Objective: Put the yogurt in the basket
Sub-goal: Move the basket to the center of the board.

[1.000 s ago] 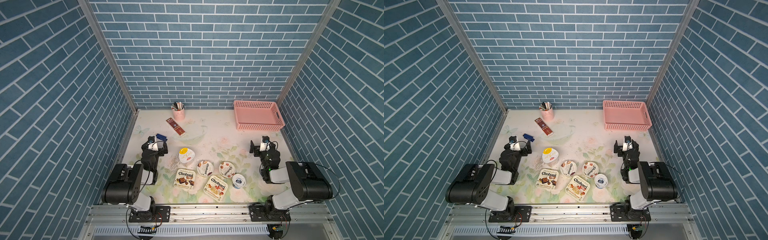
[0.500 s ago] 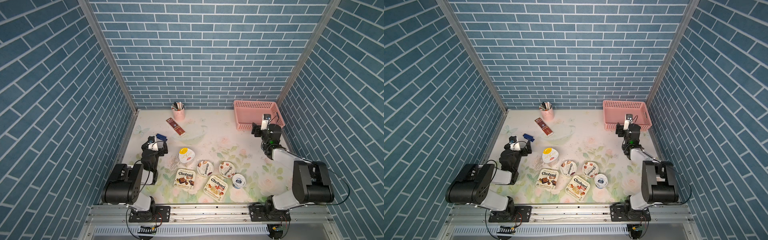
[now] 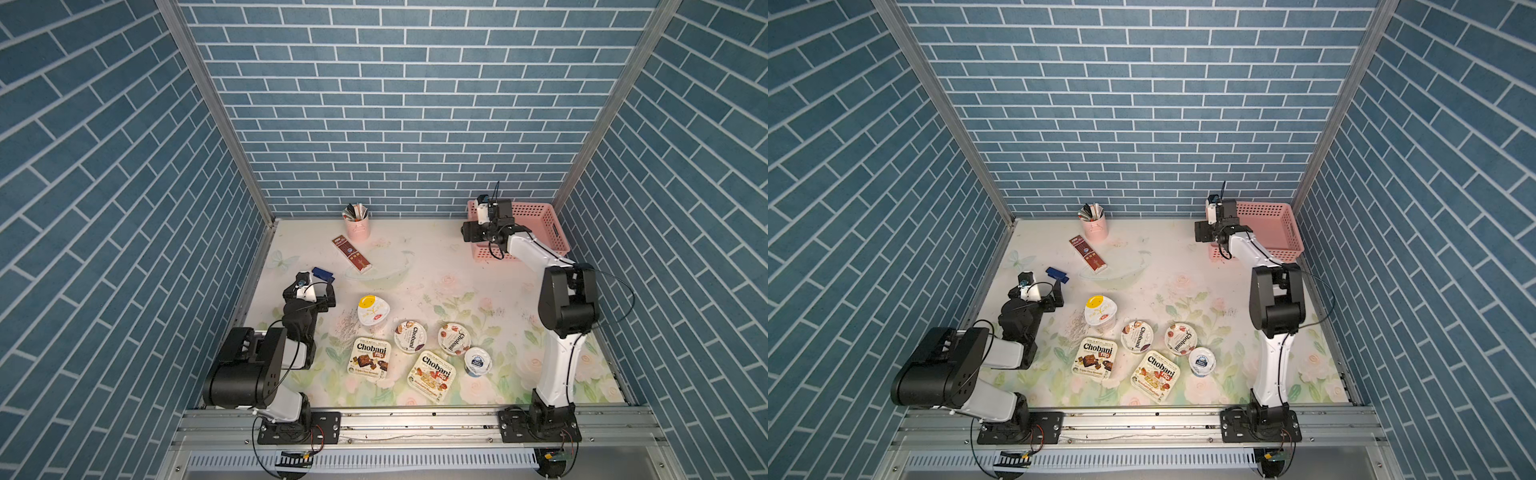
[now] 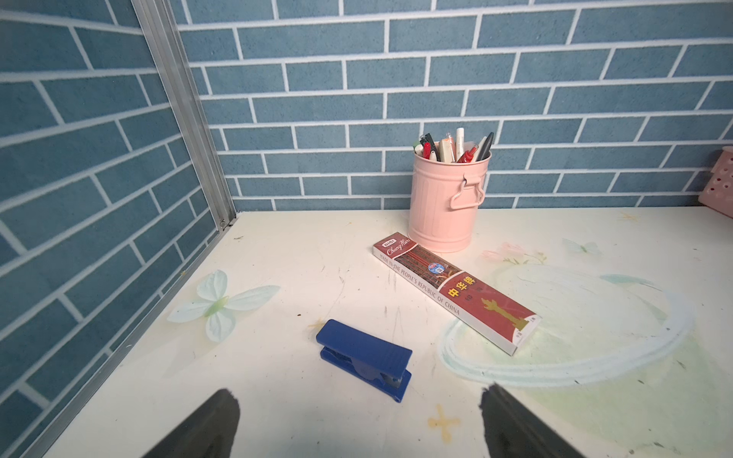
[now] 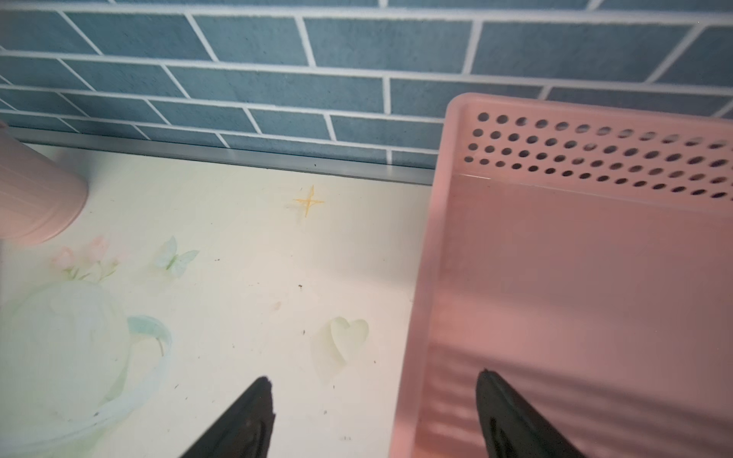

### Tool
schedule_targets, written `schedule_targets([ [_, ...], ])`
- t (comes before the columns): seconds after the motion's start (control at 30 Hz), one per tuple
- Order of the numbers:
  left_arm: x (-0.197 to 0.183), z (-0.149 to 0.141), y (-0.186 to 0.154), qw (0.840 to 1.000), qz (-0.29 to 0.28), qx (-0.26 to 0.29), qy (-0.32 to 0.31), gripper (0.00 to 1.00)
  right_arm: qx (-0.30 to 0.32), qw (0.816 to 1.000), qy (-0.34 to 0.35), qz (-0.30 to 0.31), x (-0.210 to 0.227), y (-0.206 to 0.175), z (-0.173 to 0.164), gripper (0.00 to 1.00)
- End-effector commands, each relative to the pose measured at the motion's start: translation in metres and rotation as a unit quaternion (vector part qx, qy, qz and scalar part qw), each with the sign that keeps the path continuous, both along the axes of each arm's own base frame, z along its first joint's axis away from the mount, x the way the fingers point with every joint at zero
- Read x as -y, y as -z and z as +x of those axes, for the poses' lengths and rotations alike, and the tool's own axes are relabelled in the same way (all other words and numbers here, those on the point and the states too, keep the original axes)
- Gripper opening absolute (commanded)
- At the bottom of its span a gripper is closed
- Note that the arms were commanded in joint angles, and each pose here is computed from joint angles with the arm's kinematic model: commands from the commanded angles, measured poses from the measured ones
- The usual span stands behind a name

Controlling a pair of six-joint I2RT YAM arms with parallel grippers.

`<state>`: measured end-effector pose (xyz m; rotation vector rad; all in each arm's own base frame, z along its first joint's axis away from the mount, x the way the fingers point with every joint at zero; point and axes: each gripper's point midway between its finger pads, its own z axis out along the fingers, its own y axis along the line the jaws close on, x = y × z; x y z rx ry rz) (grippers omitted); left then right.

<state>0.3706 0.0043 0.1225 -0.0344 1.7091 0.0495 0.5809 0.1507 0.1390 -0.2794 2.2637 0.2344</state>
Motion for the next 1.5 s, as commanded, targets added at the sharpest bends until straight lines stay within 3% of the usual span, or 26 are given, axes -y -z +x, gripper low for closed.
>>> schedule_targets([
  [0.0,-0.006,0.005,-0.008,1.0,-0.007,0.01,-0.015,1.0,-0.061,0.997,0.035,-0.04,0.018,0.039,0.009,0.82],
  [0.17,-0.006,0.005,-0.007,1.0,-0.007,0.008,-0.015,1.0,-0.07,0.994,0.057,-0.062,0.024,0.056,0.032,0.82],
  [0.37,-0.006,0.005,-0.009,1.0,-0.008,0.012,-0.015,1.0,-0.094,0.992,0.057,-0.065,0.023,0.079,0.035,0.78],
  [0.43,-0.006,0.011,-0.012,1.0,-0.007,0.001,-0.017,1.0,-0.098,0.992,0.055,-0.065,0.022,0.082,0.032,0.7],
  [0.53,-0.002,0.045,-0.013,0.995,0.003,-0.098,-0.008,1.0,-0.103,0.991,0.05,-0.065,0.02,0.083,0.027,0.52],
  [0.6,0.002,0.062,-0.023,0.991,0.006,-0.131,-0.006,1.0,-0.102,0.992,0.046,-0.065,0.016,0.08,0.022,0.39],
  [0.67,0.012,0.064,-0.038,0.993,0.002,-0.119,-0.001,1.0,-0.102,0.991,0.043,-0.069,0.012,0.078,0.017,0.28],
  [0.93,0.071,0.05,-0.092,0.996,0.017,-0.084,0.024,1.0,-0.101,0.991,0.022,-0.08,-0.026,0.058,-0.01,0.0],
  [1.13,0.103,0.031,-0.124,0.997,0.006,-0.066,0.048,1.0,-0.111,0.992,0.003,-0.052,-0.072,0.042,-0.033,0.0],
  [1.47,0.094,0.006,-0.132,0.997,-0.005,-0.067,0.038,1.0,-0.15,0.988,-0.04,0.0,-0.163,0.059,-0.071,0.0],
])
